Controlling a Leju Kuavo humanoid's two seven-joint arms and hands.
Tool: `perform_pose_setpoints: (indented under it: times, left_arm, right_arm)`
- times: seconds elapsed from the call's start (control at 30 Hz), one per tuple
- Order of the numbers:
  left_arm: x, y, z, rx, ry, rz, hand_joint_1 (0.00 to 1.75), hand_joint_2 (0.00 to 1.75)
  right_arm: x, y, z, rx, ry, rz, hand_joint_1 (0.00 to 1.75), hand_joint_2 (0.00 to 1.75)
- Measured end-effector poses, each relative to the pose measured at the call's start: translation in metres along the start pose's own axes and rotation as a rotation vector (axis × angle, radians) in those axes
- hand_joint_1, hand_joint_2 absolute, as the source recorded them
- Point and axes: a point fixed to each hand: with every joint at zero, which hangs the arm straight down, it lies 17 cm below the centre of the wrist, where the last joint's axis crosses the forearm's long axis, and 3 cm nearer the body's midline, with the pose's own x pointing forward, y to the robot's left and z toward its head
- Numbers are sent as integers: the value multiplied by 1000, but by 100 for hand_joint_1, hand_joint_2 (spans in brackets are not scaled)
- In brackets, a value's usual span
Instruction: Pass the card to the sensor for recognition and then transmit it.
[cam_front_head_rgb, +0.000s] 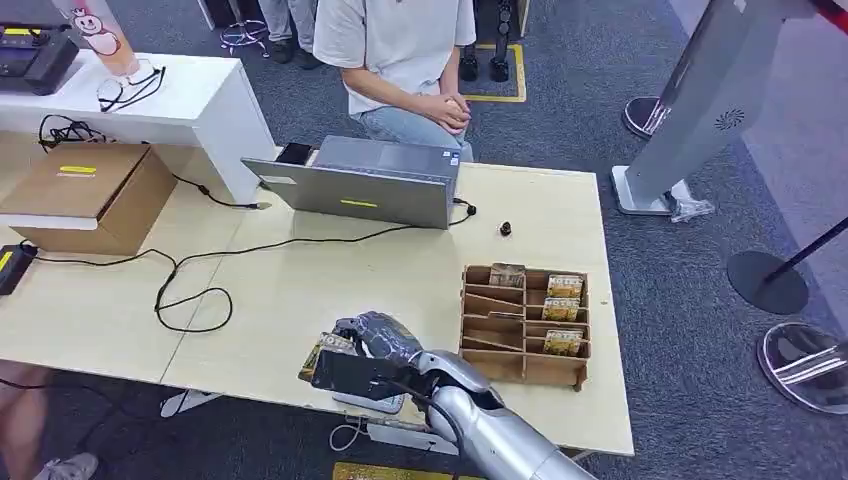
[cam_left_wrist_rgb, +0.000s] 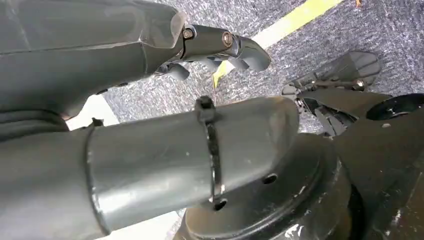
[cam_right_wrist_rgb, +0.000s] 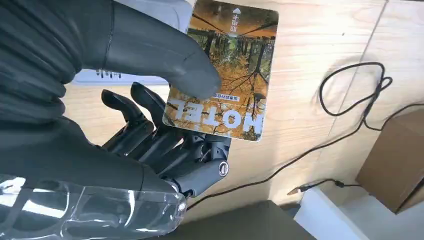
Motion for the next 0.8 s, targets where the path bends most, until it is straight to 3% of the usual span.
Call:
perform_pose_setpoints:
  times: [0.8]
  left_arm:
    - [0, -9, 0, -25, -8, 34, 0, 0]
  right_arm:
    - [-4, 15, -5, 21, 23, 278, 175, 175]
